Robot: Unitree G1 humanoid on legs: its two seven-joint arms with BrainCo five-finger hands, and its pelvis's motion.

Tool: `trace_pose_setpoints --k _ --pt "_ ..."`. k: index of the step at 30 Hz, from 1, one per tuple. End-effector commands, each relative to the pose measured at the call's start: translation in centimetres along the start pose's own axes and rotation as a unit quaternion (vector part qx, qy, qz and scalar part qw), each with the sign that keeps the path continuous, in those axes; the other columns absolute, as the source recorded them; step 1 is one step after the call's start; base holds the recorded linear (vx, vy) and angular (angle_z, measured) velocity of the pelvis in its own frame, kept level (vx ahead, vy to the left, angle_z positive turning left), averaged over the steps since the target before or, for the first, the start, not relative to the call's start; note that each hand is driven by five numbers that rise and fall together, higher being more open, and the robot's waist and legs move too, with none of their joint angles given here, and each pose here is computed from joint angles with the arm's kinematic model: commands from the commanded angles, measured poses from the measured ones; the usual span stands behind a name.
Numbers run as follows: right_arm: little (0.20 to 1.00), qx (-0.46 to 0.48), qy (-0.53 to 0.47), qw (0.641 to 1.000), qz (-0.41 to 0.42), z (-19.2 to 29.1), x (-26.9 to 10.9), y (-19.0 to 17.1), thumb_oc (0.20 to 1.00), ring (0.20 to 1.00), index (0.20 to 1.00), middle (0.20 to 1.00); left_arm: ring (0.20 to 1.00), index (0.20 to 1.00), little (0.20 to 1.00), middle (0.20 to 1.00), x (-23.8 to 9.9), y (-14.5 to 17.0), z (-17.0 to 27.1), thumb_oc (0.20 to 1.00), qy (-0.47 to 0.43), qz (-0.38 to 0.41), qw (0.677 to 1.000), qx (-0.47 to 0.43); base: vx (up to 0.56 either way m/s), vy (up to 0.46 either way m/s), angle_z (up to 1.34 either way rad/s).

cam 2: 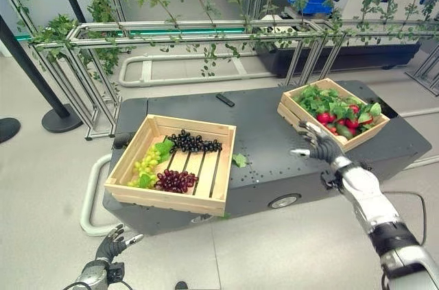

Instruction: Pick up the fruits from the basket on one side to the basket on the other side

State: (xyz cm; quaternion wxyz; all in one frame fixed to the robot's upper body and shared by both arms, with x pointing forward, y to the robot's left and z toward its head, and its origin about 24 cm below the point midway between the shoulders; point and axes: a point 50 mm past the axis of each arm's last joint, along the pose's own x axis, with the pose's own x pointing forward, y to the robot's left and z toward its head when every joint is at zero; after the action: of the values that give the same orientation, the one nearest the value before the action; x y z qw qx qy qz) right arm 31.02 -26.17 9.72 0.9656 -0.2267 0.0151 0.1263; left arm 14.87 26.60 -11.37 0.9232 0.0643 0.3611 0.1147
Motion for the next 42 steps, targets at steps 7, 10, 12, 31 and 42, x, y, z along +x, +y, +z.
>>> trace_pose_setpoints --k 7,10,12,31,42 --pt "1.0 -0.09 -0.104 0.986 0.09 8.1 5.0 2.6 1.0 1.0 1.0 1.0 1.0 1.0 1.0 1.0 1.5 0.4 5.3 1.0 -0.076 -0.021 0.997 0.002 0.0 0.003 0.01" --pt "1.0 -0.12 -0.109 0.98 0.118 9.3 6.1 4.1 1.0 1.0 1.0 1.0 1.0 1.0 1.0 1.0 1.7 0.1 5.9 1.0 -0.084 -0.031 0.996 0.006 0.0 0.007 0.02" --pt "1.0 -0.128 -0.118 0.976 0.133 9.8 6.3 4.9 1.0 1.0 1.0 1.0 1.0 1.0 1.0 1.0 1.5 0.1 7.5 1.0 -0.119 -0.04 0.992 0.0 0.01 0.009 0.06" --pt "1.0 -0.132 -0.103 0.979 0.116 8.9 5.5 3.7 1.0 1.0 1.0 1.0 1.0 1.0 1.0 1.0 -3.9 1.4 20.1 1.0 -0.404 -0.096 0.908 -0.048 0.0 0.002 0.05" --pt "1.0 -0.136 -0.108 0.977 0.126 9.3 5.7 4.2 1.0 1.0 1.0 1.0 1.0 1.0 1.0 1.0 -4.2 -0.4 20.5 1.0 -0.413 -0.128 0.9 -0.051 0.0 0.001 0.01"
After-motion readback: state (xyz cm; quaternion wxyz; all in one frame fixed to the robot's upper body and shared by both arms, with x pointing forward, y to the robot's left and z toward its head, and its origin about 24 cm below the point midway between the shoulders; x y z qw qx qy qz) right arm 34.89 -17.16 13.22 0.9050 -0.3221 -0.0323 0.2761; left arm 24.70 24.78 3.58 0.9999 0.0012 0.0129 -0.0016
